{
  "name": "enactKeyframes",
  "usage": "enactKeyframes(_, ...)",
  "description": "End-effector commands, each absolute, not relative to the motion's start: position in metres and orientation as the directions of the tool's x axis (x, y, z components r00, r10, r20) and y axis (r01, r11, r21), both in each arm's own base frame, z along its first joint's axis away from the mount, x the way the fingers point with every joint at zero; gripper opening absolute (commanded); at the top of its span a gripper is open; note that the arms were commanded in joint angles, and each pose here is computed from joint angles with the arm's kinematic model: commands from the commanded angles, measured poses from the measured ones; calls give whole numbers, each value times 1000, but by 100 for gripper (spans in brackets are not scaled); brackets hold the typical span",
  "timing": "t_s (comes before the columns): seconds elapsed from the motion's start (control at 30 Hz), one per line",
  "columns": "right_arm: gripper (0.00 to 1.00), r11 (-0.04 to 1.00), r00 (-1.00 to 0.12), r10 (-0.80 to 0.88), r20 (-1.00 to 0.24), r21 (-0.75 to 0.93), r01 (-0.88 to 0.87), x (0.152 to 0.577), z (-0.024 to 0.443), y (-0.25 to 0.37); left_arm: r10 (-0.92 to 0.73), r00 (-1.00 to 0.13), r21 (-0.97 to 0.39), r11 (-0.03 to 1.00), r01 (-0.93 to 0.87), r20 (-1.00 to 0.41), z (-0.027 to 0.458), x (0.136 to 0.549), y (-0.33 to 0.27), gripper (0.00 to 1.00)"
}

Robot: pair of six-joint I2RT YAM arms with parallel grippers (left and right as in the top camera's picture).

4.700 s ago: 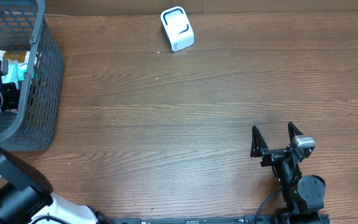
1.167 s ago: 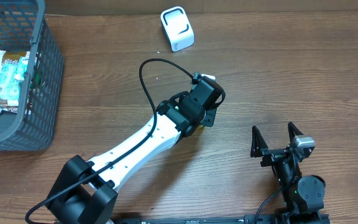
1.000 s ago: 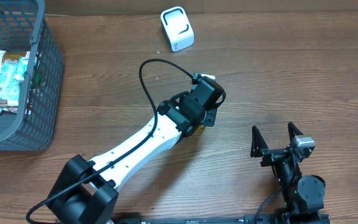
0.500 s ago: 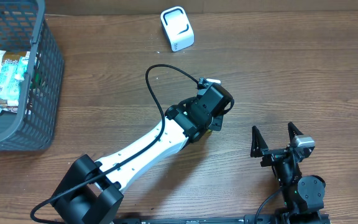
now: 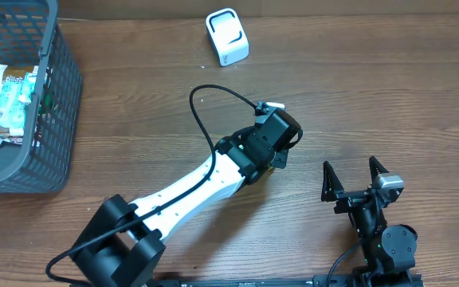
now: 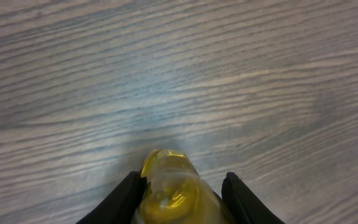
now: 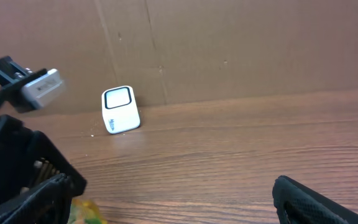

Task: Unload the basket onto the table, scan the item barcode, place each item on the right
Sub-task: 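Carry the yellow bottle with the left gripper toward the white scanner, then set the yellow bottle upright on the table and release it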

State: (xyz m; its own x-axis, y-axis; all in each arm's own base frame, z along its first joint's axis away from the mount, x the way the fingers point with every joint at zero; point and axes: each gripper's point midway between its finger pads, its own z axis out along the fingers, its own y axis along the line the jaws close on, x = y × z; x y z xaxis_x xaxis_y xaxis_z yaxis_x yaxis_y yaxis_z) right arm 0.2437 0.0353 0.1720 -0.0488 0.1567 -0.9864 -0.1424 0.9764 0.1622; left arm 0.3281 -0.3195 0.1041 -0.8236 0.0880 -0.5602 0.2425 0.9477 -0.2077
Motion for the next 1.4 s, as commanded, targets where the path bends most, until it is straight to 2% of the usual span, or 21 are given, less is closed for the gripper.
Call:
enactKeyframes(0.0, 100, 977, -48, 149, -988, 155, -145, 244, 169, 35, 83, -827, -200, 952, 230, -555, 92, 330, -323, 29)
enactKeyframes(0.17, 100, 977, -48, 149, -988, 155, -145, 244, 169, 35, 90, -831, -192, 954, 230, -549, 86, 330, -323, 45)
enactKeyframes(0.37, 100, 977, -48, 149, -988, 155, -145, 244, 169, 35, 82, -821, -208, 949, 239, -565, 97, 332, -326, 100)
enactKeyframes(0.57, 100, 977, -48, 149, -988, 155, -145, 244, 169, 35, 89, -771, -228, 928, 294, -630, 141, 336, -331, 100)
enactKeyframes(0.87, 100, 977, -48, 149, -988, 155, -145, 244, 169, 35, 111, -675, -203, 907, 369, -730, 241, 338, -311, 100)
enactKeyframes(1.0, 100, 977, -48, 149, -988, 155, -145, 244, 169, 35, 139, -675, -157, 920, 359, -724, 277, 338, -283, 100)
enactKeyframes(1.27, 100, 977, -48, 149, -988, 155, -145, 244, 169, 35, 177, -727, -45, 960, 275, -663, 312, 343, -202, 100)
enactKeyframes(1.37, 100, 977, -48, 149, -988, 155, -145, 244, 169, 35, 138, -747, -22, 979, 201, -651, 325, 350, -161, 100)
